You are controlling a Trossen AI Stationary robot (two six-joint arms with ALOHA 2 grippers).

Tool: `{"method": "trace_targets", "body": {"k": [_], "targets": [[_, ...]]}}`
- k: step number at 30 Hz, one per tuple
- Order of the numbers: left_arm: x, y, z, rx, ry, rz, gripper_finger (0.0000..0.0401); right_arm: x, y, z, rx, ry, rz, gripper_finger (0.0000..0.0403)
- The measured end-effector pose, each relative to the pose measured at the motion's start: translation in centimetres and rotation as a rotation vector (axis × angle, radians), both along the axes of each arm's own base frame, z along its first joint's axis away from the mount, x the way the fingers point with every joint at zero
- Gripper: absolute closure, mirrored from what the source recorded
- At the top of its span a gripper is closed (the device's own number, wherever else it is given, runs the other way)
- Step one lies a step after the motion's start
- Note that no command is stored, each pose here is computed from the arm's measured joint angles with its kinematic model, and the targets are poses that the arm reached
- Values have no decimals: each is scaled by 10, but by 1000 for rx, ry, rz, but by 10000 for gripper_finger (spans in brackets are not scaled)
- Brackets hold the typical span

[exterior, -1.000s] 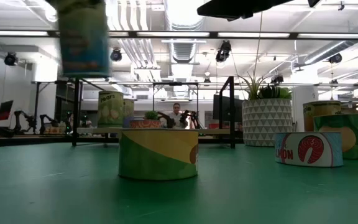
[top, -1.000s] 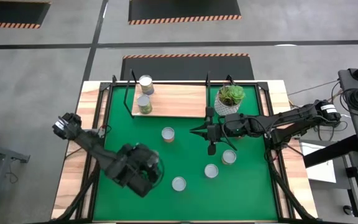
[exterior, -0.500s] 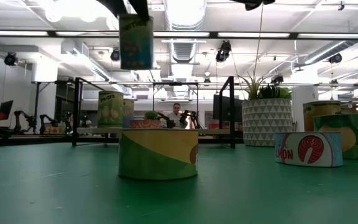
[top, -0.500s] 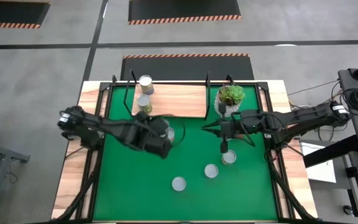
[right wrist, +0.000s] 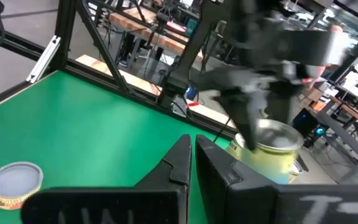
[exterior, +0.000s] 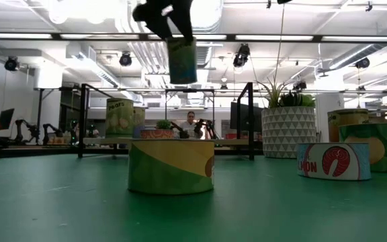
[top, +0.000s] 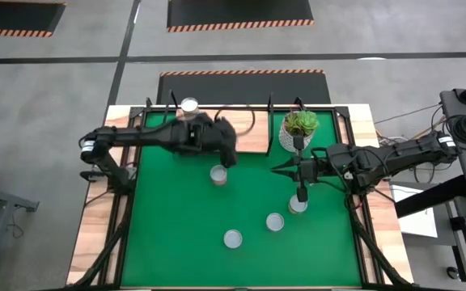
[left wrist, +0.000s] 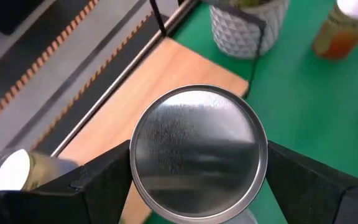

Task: Pick and place cans onto a shelf
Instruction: Put the canned cherries on the shelf

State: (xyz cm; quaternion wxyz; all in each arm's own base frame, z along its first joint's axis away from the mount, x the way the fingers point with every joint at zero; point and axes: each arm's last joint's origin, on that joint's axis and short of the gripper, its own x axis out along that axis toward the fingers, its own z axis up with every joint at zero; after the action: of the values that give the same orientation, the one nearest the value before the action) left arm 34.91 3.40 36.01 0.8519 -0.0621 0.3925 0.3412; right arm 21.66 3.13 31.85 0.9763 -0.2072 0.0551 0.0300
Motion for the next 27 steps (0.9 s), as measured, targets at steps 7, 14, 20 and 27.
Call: {"method": "trace_targets", "body": {"k": [7, 14, 20, 27], "targets": [[0, 66, -23, -184, 26, 49, 88, 0, 0, -1, -4, 7, 0, 390], [7, 107, -56, -280, 101, 68, 88, 0, 0, -3, -5, 30, -1, 390], [14, 116, -72, -274, 154, 45, 88, 0, 0, -4, -5, 33, -2, 390], [16, 116, -76, -264, 170, 20, 88, 0, 0, -4, -7, 41, -9, 390]]}}
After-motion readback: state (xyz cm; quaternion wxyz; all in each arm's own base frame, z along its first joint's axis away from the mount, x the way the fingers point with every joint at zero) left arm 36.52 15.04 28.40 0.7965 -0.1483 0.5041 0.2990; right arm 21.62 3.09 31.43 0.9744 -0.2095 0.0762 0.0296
